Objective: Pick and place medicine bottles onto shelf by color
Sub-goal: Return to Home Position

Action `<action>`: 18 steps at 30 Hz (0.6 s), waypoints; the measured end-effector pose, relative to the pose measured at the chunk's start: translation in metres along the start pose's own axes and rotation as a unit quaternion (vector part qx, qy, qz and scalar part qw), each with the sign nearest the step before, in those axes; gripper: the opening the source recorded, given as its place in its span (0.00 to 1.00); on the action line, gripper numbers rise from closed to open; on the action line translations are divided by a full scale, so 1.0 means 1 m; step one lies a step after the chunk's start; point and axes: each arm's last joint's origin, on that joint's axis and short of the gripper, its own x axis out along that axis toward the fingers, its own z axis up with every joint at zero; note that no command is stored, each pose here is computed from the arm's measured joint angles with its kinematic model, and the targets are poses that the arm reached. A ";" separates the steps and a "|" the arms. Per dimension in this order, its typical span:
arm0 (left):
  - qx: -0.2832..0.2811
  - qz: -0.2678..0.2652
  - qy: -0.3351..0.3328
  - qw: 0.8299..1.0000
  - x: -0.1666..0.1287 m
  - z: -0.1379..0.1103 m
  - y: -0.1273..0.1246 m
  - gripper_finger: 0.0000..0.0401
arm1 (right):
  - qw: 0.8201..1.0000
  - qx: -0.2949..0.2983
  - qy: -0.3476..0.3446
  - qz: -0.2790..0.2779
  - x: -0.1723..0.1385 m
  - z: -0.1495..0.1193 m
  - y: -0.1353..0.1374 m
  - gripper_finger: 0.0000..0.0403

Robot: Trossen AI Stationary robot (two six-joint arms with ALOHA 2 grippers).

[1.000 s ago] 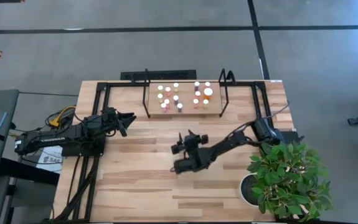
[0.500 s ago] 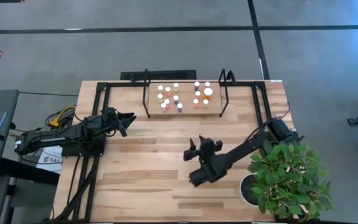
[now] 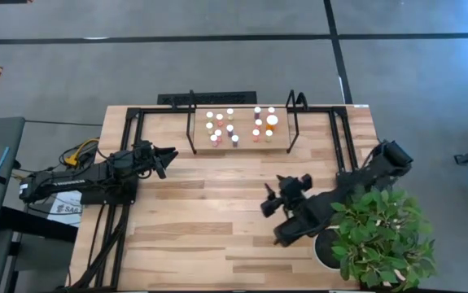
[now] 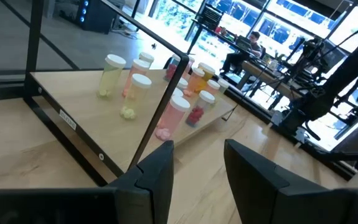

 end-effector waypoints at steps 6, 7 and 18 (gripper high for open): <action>0.000 0.000 0.000 1.000 0.000 0.000 0.000 0.32 | 0.999 -0.026 -0.003 0.025 -0.018 0.009 -0.034 0.62; 0.000 0.000 0.000 1.000 0.000 0.000 0.000 0.32 | 0.999 -0.027 -0.004 0.037 -0.020 0.009 -0.041 0.62; 0.000 0.000 0.000 1.000 0.000 0.000 0.000 0.32 | 0.968 -0.042 -0.101 0.226 -0.024 0.017 -0.110 0.62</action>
